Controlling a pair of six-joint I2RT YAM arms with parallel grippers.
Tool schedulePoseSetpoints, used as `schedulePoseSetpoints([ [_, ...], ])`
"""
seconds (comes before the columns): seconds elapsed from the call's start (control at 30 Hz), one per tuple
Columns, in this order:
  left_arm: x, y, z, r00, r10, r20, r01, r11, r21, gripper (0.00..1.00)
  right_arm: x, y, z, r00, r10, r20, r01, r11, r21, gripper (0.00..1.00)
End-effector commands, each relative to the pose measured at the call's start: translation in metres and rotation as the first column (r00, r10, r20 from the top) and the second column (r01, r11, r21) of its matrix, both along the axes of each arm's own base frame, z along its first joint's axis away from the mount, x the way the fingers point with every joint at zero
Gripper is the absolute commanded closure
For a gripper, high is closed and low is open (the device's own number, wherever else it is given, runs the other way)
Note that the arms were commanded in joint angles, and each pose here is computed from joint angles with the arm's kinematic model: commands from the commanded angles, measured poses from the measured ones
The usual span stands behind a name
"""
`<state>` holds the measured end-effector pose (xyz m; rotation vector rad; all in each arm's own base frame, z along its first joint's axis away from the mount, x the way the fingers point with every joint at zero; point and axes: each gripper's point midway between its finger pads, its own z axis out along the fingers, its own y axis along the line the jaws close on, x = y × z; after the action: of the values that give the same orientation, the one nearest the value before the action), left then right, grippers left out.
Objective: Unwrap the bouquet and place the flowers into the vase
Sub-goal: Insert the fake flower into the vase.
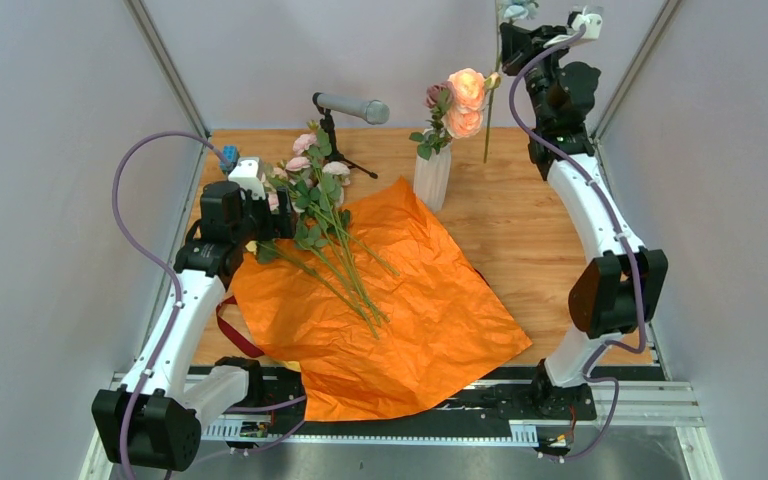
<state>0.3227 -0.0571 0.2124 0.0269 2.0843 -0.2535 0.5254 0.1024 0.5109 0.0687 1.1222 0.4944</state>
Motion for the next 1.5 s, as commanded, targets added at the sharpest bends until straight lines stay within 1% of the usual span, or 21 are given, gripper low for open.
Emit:
schedulePoseSetpoints([
  [0.0,0.005,0.001,0.015,0.998,-0.015,0.065,0.015,1.0,0.008,0.0,-0.01,0.028,0.042,0.98,0.142,0.136,-0.144,0.99,0.007,1.0],
  [0.07,0.005,0.0,0.015,0.998,-0.014,0.062,0.014,1.0,0.008,0.0,-0.007,0.04,0.038,0.974,0.187,0.125,-0.187,0.982,-0.01,1.0],
  [0.23,0.005,0.0,0.015,0.998,-0.013,0.063,0.013,1.0,0.006,0.0,-0.004,0.051,0.039,0.965,0.213,0.154,-0.213,0.977,-0.018,1.0],
  [0.43,0.006,0.001,0.014,0.998,-0.011,0.06,0.011,1.0,0.012,0.0,0.0,0.059,0.048,0.945,0.256,0.203,-0.264,0.965,0.011,1.0],
  [0.63,0.006,0.002,0.014,0.998,-0.011,0.057,0.01,1.0,0.014,0.0,0.004,0.07,0.044,0.928,0.296,0.228,-0.311,0.95,0.03,1.0],
  [0.9,0.005,0.0,0.012,0.998,-0.019,0.056,0.018,1.0,0.01,0.0,0.005,0.086,0.036,0.906,0.335,0.258,-0.357,0.933,0.04,1.0],
  [1.17,0.006,-0.001,0.011,0.998,-0.026,0.05,0.026,1.0,0.008,0.0,0.005,0.091,0.041,0.891,0.339,0.302,-0.364,0.931,0.029,1.0],
  [1.47,0.006,-0.003,0.01,0.998,-0.039,0.05,0.038,0.999,0.007,0.0,0.008,0.1,0.015,0.874,0.38,0.303,-0.397,0.918,-0.004,1.0],
])
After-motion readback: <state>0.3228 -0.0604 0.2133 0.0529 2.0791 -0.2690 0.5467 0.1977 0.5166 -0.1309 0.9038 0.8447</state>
